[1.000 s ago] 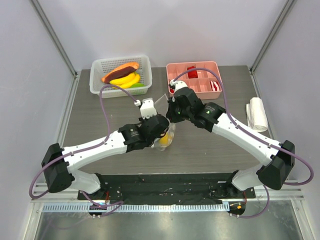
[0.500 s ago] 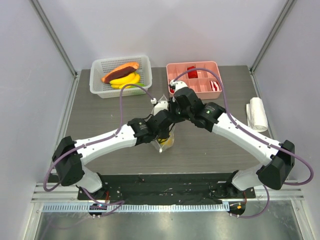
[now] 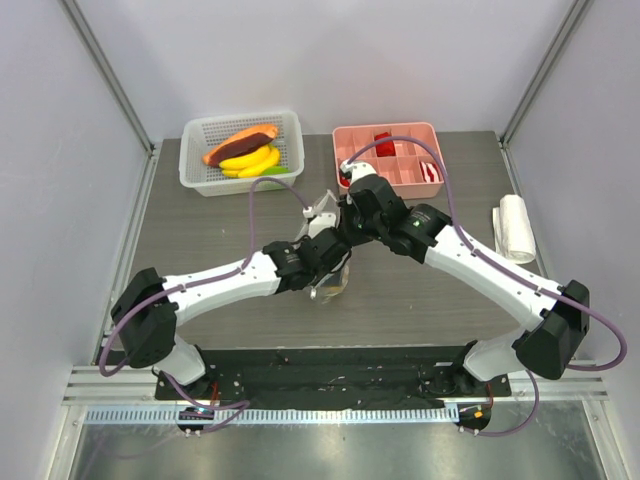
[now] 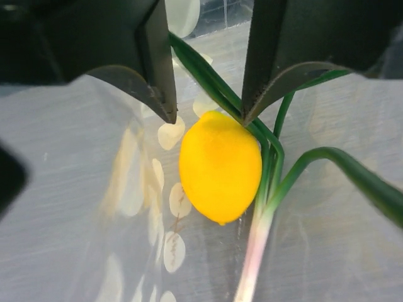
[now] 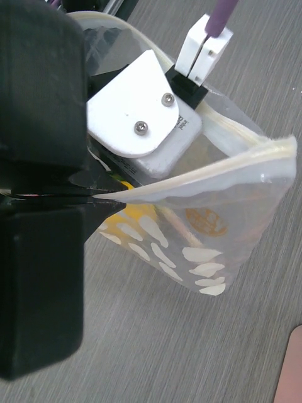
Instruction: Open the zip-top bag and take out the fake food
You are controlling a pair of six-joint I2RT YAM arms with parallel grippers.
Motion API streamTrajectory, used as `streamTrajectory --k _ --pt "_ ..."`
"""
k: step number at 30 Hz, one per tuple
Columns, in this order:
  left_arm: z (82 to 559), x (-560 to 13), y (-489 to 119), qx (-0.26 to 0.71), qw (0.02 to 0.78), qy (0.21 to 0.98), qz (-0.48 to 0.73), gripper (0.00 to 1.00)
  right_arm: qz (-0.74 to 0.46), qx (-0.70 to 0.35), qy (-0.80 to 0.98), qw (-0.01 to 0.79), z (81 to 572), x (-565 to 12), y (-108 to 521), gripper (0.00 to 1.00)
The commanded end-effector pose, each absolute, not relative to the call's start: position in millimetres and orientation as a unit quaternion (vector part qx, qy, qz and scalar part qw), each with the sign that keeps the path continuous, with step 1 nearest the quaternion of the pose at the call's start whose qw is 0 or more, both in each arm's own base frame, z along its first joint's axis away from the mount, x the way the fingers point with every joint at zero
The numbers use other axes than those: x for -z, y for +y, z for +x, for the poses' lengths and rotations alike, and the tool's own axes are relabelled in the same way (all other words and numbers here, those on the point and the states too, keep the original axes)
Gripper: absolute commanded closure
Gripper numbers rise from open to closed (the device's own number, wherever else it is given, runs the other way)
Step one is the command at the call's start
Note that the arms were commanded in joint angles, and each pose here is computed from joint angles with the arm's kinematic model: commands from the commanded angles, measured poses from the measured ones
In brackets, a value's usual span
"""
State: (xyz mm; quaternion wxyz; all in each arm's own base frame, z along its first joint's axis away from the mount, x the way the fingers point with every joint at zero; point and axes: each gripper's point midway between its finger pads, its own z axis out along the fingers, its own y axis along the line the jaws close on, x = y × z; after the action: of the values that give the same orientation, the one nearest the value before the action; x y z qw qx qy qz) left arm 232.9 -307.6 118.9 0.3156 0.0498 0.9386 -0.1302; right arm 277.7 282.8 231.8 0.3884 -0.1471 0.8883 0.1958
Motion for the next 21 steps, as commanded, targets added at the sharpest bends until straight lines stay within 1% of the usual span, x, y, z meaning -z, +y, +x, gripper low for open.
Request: streamTrajectory --k 1,8,13,17,21 --pt "232.2 -101.4 -305.4 0.136 0.303 0.943 0.037 0.52 -0.151 -0.225 0.87 0.411 278.5 -251.0 294.9 0.99" --pt "238.8 -81.4 -305.6 0.123 0.298 0.946 0.036 0.53 -0.154 -0.216 0.875 0.405 277.8 -240.5 292.7 0.99" --pt "240.4 -71.0 -305.0 0.118 0.295 0.947 0.04 0.44 -0.155 -0.216 0.878 0.399 276.7 -234.5 293.2 0.99" --pt "239.5 -62.4 -301.2 0.115 0.293 0.948 0.038 0.41 -0.156 -0.212 0.879 0.397 277.0 -228.8 292.6 0.99" --pt "242.9 -61.6 -305.7 0.14 0.314 0.938 0.041 0.39 -0.155 -0.211 0.879 0.399 278.0 -222.7 292.5 0.99"
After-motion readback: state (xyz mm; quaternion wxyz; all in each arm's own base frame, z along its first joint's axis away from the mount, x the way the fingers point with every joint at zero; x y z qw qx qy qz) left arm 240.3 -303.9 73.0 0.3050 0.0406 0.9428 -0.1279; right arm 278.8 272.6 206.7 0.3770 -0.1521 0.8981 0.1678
